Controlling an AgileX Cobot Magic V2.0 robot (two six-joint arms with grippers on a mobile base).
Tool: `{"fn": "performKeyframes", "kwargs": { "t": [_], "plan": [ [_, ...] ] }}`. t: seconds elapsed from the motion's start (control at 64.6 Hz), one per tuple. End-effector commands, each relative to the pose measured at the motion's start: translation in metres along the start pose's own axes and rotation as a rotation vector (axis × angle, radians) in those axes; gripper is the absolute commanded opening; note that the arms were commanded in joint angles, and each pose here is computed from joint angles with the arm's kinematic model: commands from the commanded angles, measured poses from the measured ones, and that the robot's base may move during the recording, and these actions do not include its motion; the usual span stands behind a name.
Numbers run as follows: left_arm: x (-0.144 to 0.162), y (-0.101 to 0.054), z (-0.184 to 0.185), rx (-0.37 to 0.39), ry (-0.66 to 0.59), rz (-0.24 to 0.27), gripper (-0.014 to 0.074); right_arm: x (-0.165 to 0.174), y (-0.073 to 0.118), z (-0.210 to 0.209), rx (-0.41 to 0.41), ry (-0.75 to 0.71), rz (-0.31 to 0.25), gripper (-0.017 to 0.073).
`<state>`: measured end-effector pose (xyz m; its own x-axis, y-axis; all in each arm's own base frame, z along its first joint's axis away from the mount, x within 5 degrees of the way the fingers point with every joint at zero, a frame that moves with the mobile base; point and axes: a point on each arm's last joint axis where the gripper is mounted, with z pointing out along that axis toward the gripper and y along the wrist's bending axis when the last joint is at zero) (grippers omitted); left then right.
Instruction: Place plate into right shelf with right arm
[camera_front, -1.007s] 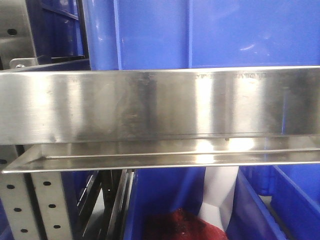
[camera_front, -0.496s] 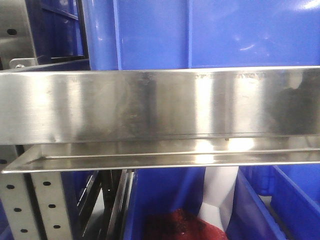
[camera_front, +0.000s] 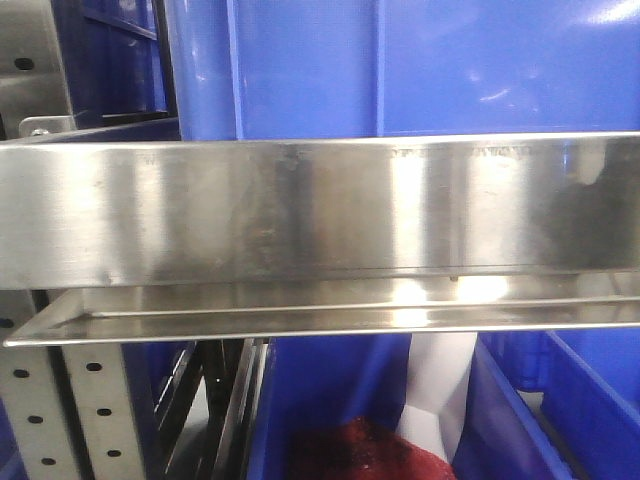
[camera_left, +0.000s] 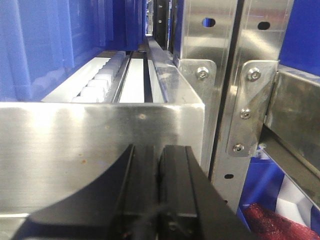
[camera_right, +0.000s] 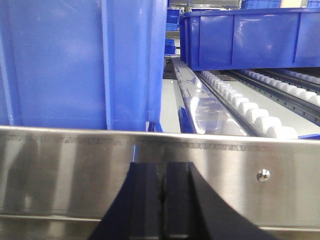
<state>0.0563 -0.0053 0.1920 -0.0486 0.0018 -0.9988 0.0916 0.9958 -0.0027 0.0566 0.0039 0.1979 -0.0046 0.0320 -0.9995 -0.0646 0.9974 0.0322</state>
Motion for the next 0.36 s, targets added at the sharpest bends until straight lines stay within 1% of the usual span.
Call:
{"fn": "performKeyframes", "kwargs": {
  "t": [0.0, 0.341],
  "plan": [
    [-0.0055, 0.0000, -0.0004, 0.003, -0.085, -0.007, -0.0047, -0.0096, -0.0005, -0.0011, 0.008, -0.093, -0.002, 0.0055],
    [-0.0055, 0.0000, -0.0004, 0.003, -0.085, -0.007, -0.0047, -0.0095, -0.0005, -0.0011, 0.008, -0.092, -0.002, 0.0055]
  ]
}}
